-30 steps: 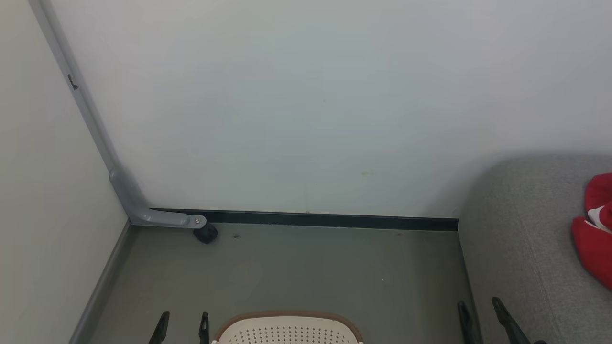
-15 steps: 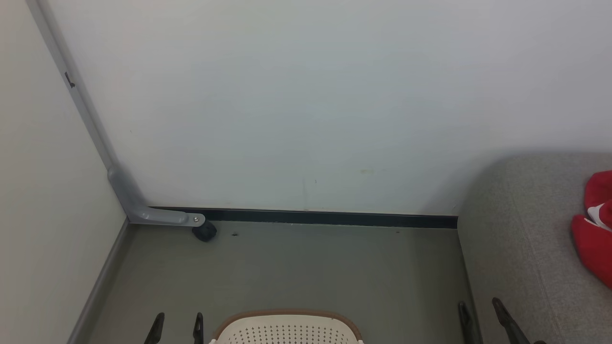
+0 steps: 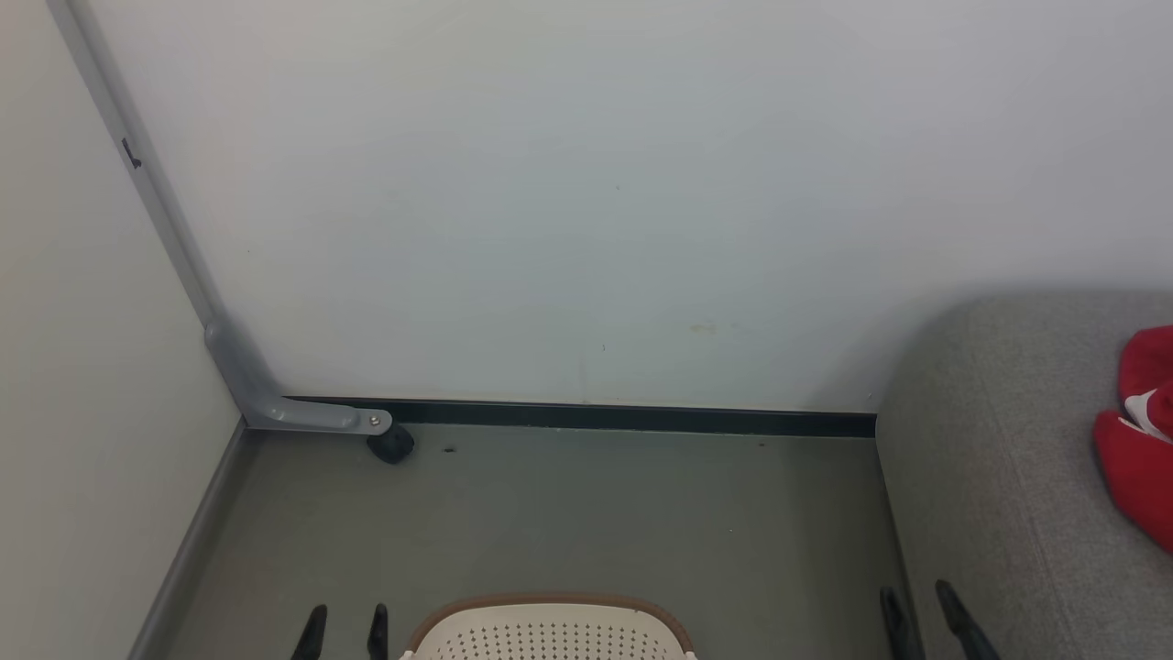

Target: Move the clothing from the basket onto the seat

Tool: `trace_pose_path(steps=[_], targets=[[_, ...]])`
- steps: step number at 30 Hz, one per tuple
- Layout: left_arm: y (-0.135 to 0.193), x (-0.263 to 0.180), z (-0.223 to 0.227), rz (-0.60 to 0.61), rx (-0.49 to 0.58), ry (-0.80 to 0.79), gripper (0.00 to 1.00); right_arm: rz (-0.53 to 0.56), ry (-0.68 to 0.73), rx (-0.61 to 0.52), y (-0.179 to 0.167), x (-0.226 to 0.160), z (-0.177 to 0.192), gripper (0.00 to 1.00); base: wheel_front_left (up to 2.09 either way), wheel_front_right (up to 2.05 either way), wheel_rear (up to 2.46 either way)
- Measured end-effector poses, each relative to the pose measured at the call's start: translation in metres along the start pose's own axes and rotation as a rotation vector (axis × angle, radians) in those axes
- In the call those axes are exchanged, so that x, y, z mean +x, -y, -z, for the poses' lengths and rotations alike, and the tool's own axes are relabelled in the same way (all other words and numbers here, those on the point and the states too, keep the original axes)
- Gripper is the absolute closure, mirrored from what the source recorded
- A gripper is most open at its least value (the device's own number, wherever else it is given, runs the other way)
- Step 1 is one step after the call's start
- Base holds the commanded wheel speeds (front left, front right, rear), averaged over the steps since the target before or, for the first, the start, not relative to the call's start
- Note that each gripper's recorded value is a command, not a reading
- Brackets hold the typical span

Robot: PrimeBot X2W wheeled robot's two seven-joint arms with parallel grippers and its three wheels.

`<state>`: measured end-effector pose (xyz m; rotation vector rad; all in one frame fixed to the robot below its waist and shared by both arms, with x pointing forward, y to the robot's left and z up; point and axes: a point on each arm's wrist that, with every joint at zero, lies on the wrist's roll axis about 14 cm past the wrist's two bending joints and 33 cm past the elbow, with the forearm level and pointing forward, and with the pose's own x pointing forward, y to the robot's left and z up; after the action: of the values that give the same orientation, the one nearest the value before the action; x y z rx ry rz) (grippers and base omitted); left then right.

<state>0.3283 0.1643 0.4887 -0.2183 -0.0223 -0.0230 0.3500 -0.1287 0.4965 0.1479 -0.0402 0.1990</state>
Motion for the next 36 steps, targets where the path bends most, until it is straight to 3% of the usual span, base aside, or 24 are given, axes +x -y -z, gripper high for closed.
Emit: trace_pose_path(steps=[7, 13, 36], targets=[[-0.006, -0.008, 0.02, -0.019, -0.003, -0.066, 1.0, 0.02, -0.076, 0.024, 0.003, -0.01, 0.023, 1.0, 0.0, 0.0, 0.0], [-0.01, -0.008, 0.024, -0.044, -0.069, -0.091, 1.0, 0.062, -0.091, 0.091, 0.012, -0.011, 0.026, 1.0, 0.0, 0.0, 0.0], [-0.024, 0.004, 0.029, -0.121, -0.418, -0.137, 1.0, 0.197, -0.1, 0.452, 0.04, -0.006, 0.027, 1.0, 0.0, 0.0, 0.0]])
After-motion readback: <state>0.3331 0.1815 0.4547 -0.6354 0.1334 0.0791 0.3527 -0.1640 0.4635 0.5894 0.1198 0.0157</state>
